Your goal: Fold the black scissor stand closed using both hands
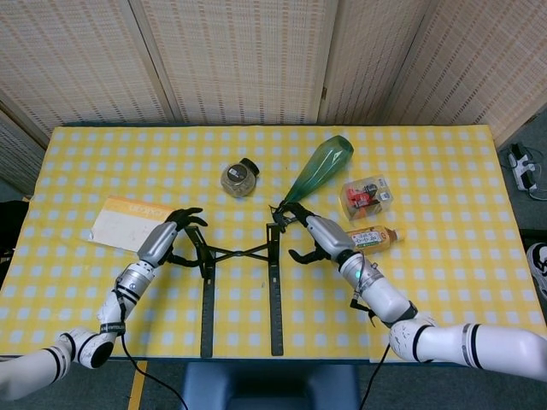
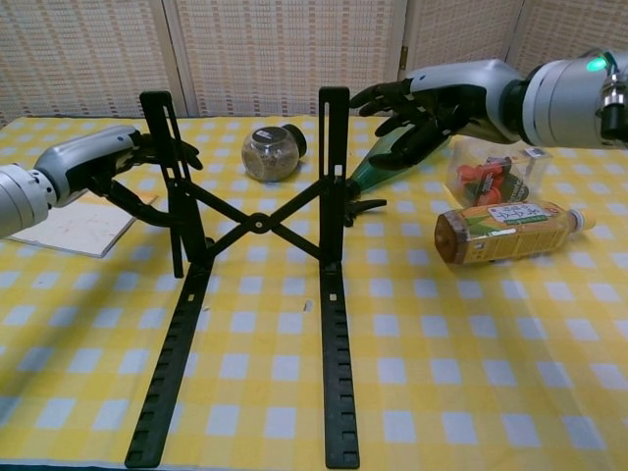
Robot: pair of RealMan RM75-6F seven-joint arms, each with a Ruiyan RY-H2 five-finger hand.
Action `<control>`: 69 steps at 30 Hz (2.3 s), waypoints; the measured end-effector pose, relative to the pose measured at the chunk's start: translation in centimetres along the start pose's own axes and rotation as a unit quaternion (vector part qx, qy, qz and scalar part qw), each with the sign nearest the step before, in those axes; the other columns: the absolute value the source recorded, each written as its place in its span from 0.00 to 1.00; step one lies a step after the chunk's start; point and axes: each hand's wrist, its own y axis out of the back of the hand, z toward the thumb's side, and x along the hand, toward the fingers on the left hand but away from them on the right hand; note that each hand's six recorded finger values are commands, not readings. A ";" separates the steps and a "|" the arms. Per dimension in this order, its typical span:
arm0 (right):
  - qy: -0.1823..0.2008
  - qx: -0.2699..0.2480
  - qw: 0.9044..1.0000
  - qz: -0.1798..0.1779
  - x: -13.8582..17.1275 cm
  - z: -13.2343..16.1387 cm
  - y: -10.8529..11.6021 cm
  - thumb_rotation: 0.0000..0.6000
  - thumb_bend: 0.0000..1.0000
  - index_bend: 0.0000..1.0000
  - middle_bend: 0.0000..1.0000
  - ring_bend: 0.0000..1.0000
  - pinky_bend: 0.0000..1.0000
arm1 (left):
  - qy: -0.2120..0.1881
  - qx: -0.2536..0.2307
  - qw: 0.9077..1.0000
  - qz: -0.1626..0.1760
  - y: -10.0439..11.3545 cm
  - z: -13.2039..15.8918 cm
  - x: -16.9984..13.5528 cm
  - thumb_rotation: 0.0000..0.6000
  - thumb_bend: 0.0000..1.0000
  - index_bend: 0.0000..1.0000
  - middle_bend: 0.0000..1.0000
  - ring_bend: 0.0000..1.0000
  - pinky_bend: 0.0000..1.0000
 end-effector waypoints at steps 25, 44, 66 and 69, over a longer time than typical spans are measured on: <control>0.006 -0.001 1.000 0.019 1.0 -0.5 -0.8 1.00 0.43 0.00 0.02 0.09 0.09 | -0.053 0.091 0.993 0.055 -0.3 -0.3 1.9 1.00 0.14 0.48 0.41 0.28 0.02; 0.053 -0.024 0.996 0.072 -0.1 0.5 -3.0 1.00 0.43 0.00 0.06 0.07 0.00 | 0.017 0.127 0.991 0.032 6.2 -3.3 -5.8 1.00 0.13 0.10 0.12 0.04 0.00; 0.151 0.092 0.977 0.119 10.7 -3.0 -5.2 1.00 0.43 0.00 0.05 0.08 0.00 | 0.050 0.198 0.977 0.063 10.9 -4.5 -10.2 1.00 0.13 0.10 0.12 0.04 0.00; 0.165 0.124 0.973 0.107 11.5 -2.8 -4.8 1.00 0.43 0.00 0.09 0.13 0.01 | 0.036 0.214 0.975 0.053 10.3 -3.7 -9.2 1.00 0.13 0.10 0.12 0.04 0.00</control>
